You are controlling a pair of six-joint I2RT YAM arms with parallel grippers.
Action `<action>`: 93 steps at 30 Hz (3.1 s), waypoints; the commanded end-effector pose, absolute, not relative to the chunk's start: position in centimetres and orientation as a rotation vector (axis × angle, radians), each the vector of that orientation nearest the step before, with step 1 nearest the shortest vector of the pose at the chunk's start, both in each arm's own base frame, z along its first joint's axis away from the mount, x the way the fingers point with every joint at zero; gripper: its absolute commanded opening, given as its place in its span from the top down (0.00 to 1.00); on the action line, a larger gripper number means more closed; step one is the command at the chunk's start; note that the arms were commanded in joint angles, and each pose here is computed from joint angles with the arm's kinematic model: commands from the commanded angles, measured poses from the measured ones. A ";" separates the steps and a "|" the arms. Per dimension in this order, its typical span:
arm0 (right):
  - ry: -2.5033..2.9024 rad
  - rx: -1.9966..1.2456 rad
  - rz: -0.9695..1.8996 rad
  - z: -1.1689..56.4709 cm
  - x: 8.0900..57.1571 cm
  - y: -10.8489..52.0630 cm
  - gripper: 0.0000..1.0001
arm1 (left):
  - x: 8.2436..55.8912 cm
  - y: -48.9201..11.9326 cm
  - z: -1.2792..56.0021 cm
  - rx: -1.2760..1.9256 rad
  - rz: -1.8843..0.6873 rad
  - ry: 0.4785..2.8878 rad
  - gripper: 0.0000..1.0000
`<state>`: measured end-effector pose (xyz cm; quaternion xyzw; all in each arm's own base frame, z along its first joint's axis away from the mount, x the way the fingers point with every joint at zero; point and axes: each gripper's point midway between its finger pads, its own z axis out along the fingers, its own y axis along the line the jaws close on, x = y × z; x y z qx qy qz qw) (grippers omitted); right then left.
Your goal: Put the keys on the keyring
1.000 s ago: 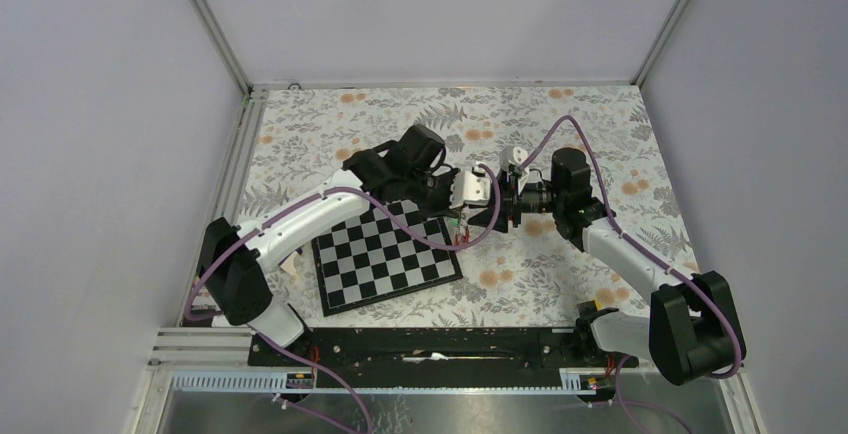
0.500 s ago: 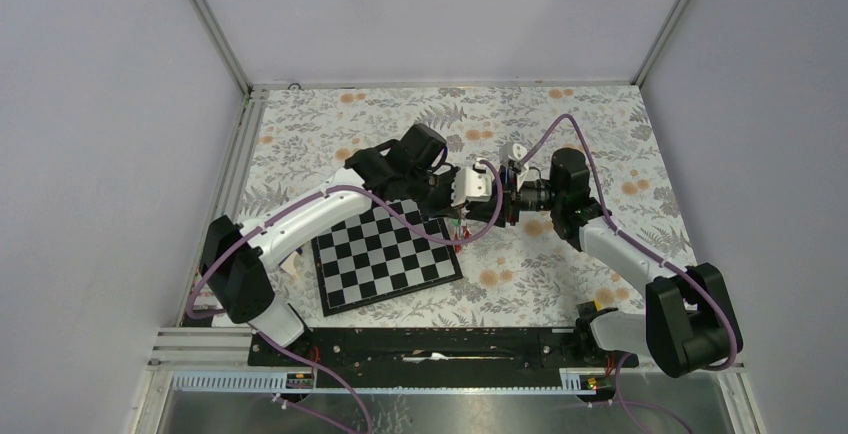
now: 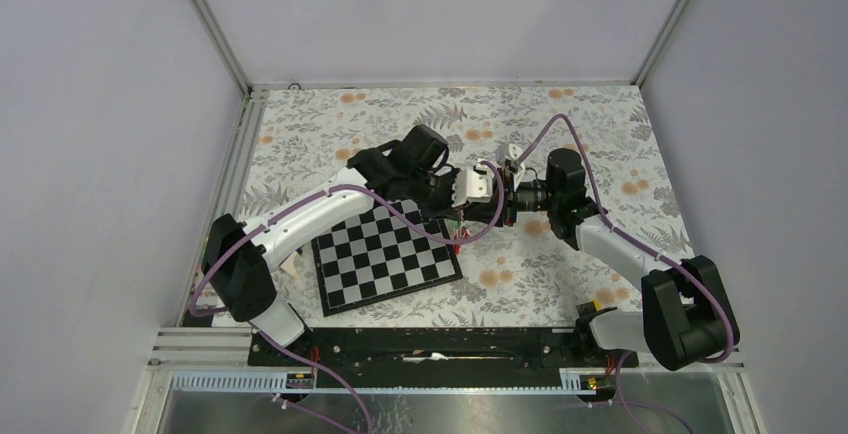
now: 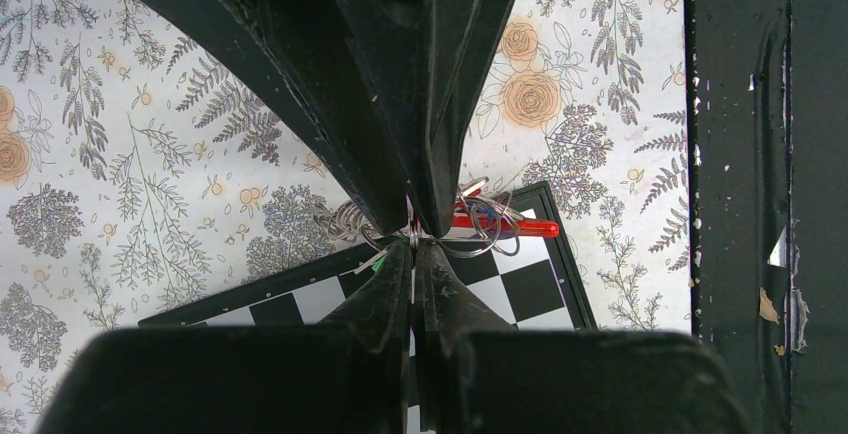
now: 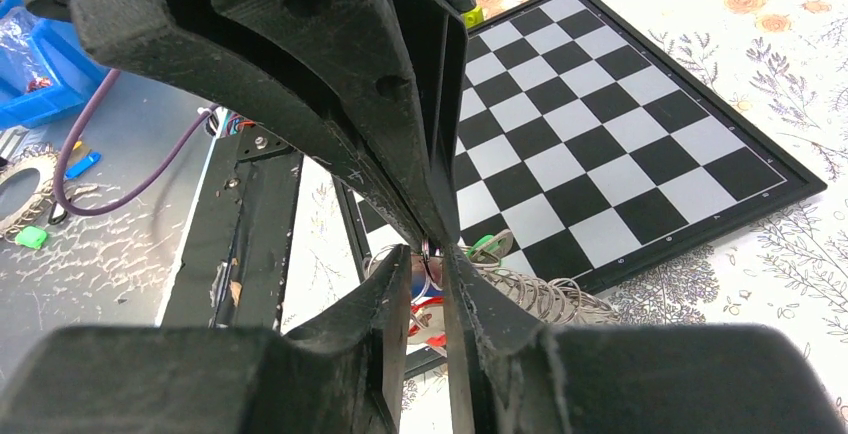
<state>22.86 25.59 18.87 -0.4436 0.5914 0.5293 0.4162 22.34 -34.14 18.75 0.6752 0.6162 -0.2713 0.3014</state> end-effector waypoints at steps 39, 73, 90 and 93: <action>1.358 -1.130 1.334 23.1 22.3 25.3 1.00 | 23.8 -33.0 22.6 1.700 -0.697 1.323 0.54; 1.339 -1.135 1.343 22.8 22.0 25.1 1.00 | 21.9 -35.2 22.7 1.657 -1.075 1.288 0.77; 1.347 -1.139 1.334 22.4 22.2 25.0 1.00 | 22.5 -35.3 22.9 1.633 -1.082 1.322 0.93; 1.350 -1.139 1.329 22.3 22.2 25.0 1.00 | 22.6 -35.1 22.7 1.643 -1.065 1.330 1.00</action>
